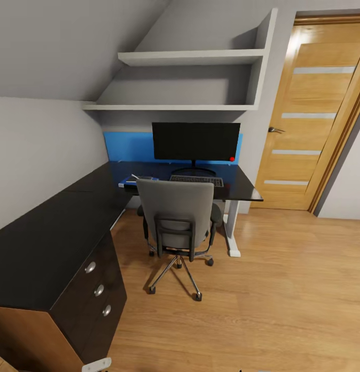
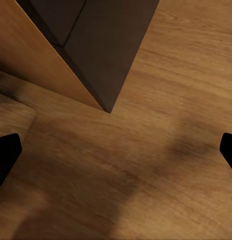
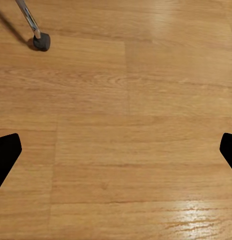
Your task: In the bedroom, organize the workspace by keeping the computer under the desk, ensuring the monitor is on the desk, placing the keyboard on the desk next to the monitor, placing the mouse on the desk next to the keyboard, moving the folder from the swivel chair onto the desk next to the mouse, stacking the notebook on top of the folder with the pen on top of the notebook, and positioning the swivel chair next to the desk.
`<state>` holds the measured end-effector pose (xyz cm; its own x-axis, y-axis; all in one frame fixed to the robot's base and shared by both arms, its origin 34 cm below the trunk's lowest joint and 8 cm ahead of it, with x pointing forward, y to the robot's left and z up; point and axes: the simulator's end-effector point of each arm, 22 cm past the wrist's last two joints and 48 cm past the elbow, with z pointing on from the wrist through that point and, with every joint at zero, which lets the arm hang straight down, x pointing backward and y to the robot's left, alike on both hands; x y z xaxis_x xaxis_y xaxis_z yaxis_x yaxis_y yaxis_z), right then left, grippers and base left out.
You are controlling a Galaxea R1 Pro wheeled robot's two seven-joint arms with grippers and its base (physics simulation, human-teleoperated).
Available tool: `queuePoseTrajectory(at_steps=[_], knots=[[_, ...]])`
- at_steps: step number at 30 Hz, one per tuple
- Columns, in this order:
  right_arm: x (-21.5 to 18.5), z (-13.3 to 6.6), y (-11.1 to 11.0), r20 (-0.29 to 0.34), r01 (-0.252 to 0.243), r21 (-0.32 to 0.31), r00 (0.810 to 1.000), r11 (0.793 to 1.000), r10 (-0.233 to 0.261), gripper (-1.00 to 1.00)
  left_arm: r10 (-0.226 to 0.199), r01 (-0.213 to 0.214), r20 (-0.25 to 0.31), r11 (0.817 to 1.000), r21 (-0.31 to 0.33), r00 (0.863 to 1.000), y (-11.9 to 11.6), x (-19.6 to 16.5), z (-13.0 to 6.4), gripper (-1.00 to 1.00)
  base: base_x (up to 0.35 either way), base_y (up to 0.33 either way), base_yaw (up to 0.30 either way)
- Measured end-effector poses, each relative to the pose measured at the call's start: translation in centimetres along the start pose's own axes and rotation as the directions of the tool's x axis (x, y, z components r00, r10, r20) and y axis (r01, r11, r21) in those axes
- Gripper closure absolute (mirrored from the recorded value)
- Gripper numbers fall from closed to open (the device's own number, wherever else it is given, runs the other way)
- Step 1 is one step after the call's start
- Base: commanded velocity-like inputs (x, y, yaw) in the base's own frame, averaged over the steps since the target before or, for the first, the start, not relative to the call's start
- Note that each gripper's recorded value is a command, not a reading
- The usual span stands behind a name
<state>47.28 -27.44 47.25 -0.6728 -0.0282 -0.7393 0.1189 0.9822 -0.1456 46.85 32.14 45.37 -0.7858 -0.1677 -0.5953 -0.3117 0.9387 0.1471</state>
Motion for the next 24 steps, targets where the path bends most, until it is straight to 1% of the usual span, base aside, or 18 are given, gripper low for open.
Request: queuePoseTrajectory(at_steps=[24], knots=[[0.0, 0.0, 0.0, 0.0, 0.0, 0.0, 1.0, 1.0, 0.0, -1.0, -0.001, 0.001, -0.005, 1.0, 0.001, 1.0, -0.27, 0.15, -0.07, -1.0, 0.0, 0.0, 0.0]])
